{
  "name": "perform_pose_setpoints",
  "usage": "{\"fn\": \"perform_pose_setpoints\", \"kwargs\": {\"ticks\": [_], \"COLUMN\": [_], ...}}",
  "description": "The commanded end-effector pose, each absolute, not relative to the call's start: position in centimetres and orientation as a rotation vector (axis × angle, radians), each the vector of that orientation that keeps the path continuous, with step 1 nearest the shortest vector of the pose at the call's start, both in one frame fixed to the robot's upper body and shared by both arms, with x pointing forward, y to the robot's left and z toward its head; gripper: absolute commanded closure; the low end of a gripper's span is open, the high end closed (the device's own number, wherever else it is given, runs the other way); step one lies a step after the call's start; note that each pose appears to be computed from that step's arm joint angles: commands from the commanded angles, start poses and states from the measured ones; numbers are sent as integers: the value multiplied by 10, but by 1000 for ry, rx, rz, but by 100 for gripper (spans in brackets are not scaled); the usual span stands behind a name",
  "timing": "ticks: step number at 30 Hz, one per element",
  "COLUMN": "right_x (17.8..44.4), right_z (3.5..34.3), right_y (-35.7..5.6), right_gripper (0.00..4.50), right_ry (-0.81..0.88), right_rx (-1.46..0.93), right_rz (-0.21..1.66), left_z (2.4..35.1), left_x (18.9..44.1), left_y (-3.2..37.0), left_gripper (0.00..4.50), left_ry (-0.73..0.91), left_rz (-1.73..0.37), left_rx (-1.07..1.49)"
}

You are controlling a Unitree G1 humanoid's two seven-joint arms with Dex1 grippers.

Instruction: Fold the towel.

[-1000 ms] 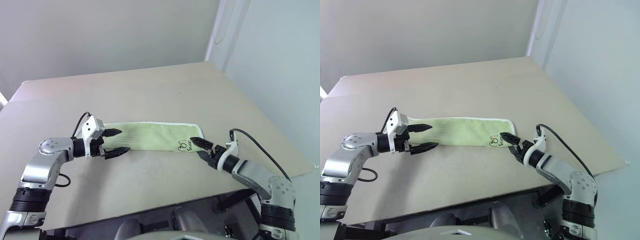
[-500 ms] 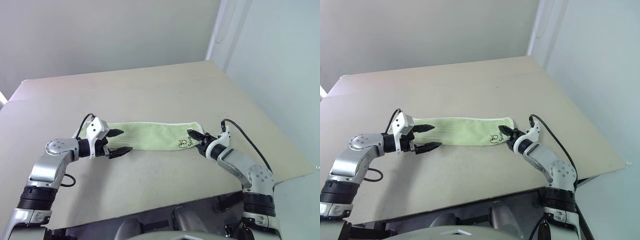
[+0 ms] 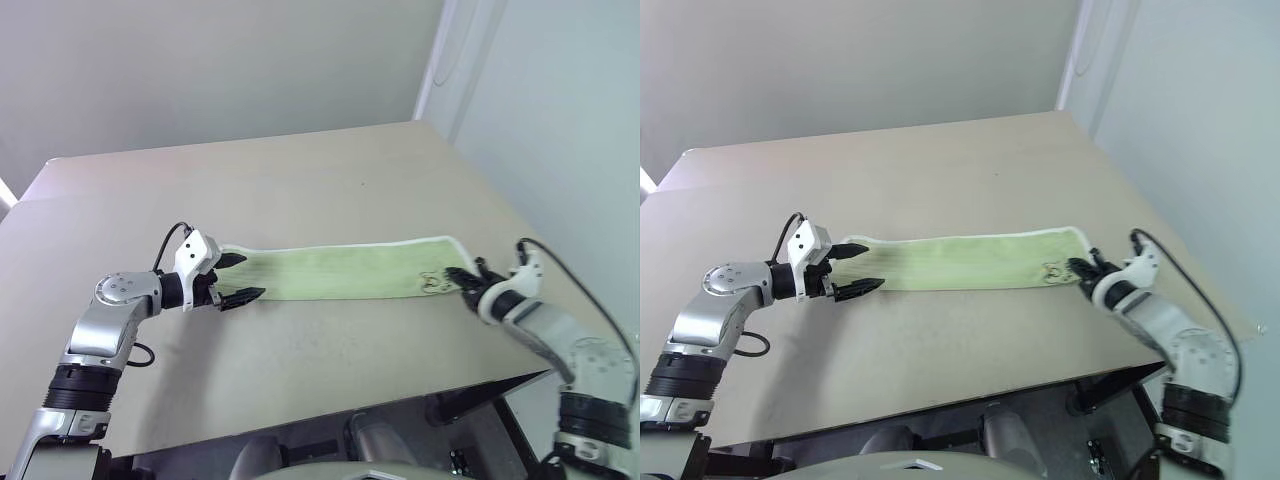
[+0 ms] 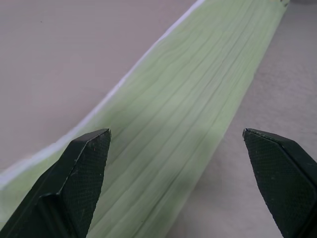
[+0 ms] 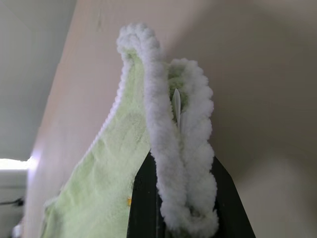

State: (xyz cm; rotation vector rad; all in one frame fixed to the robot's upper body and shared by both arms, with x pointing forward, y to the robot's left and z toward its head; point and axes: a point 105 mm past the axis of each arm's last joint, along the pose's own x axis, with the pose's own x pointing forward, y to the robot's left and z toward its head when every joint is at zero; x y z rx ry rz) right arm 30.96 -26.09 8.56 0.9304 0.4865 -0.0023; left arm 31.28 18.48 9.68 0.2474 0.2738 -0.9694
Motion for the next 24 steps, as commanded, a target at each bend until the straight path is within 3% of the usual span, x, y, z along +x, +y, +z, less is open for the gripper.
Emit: {"fn": "perform_pose_setpoints", "kwargs": {"ticks": [1,4,12,17,24], "right_x": [318,323,311,305,319], "right_z": [110,120,146,151,150], "right_y": [-268,-262,-193,-156,-108], "right_gripper": [445,445,445,445,445], "right_ry": [428,435,436,458,469], "right_rx": [874,750,301,208,189], "right_rz": [61,111,457,616,727], "left_z": [109,109,108,107,105], "left_x": [319,320,322,323,326], "left_y": [183,183,191,195,194], "left_gripper": [0,0,0,0,0], "left_ry": [230,229,235,238,240], "left_rz": [-962,-953,-925,-911,-909], "left_rx": [270,274,286,290,291]}}
